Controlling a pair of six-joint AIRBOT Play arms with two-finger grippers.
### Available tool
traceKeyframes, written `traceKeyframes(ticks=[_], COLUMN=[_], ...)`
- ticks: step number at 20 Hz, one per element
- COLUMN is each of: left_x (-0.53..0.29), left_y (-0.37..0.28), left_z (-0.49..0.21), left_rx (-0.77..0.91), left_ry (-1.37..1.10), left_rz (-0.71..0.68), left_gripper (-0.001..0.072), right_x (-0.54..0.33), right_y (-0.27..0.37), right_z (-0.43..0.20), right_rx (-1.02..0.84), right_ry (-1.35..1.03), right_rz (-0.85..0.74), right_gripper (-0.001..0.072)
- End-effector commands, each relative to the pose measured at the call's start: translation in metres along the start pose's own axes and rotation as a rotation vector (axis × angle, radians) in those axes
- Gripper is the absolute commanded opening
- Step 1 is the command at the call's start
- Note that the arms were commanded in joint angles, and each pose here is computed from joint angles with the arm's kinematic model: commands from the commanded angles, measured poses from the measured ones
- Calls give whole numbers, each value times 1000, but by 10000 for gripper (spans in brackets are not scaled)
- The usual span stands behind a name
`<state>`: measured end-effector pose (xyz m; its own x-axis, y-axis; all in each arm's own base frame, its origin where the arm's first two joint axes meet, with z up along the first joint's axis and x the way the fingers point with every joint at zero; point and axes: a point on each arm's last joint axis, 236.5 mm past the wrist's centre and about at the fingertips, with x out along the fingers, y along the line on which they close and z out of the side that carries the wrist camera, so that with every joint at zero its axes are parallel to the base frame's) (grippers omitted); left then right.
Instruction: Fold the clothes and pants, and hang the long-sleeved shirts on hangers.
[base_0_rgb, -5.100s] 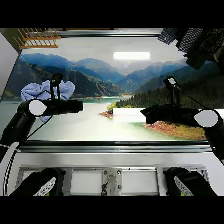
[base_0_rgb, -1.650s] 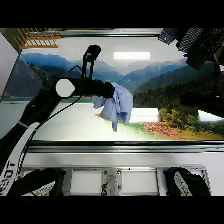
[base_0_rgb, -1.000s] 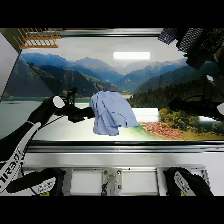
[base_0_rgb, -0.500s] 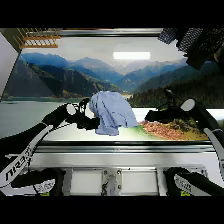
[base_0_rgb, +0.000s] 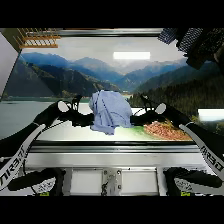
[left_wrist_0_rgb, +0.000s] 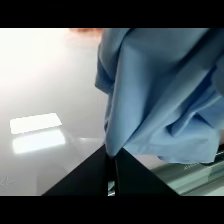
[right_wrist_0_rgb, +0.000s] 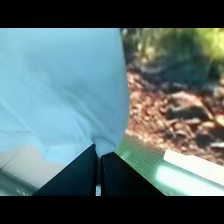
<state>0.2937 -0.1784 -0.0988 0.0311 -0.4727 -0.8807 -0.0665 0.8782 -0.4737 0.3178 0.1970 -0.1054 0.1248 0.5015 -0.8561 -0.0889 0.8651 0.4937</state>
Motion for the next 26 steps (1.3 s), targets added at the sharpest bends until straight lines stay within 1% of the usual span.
traceKeyframes(ticks=[1,3,4,7,9,10,13,17,19,22,24,26], left_x=[-54,-136,-180,-320,-384,-408,-450,-466,-454,-403,-354,-311], left_y=[12,23,17,-19,-50,-65,-93,-105,-102,-77,-52,-26], left_z=[33,67,79,88,69,54,12,-27,-35,-30,-19,1], left_rx=[9,45,64,146,220,257,333,380,375,261,158,81], left_ry=[-142,-307,-402,-738,-913,-980,-1116,-1173,-1123,-962,-821,-713], left_rz=[0,55,51,51,54,52,48,58,60,34,15,15], left_gripper=[6,6,6,7,6,7,7,7,7,6,7,7], right_x=[-35,-109,-160,-307,-389,-416,-464,-491,-496,-487,-466,-434], right_y=[0,-6,-4,36,70,84,110,116,104,93,81,63], right_z=[34,77,99,135,128,119,82,49,47,58,78,104], right_rx=[-151,-280,-327,-390,-434,-455,-501,-520,-458,-394,-305,-256], right_ry=[-63,-156,-234,-556,-766,-842,-973,-1031,-1035,-1009,-959,-874], right_rz=[-72,-188,-250,-309,-323,-325,-325,-368,-397,-396,-362,-360], right_gripper=[14,14,14,14,14,14,13,14,14,14,14,14])
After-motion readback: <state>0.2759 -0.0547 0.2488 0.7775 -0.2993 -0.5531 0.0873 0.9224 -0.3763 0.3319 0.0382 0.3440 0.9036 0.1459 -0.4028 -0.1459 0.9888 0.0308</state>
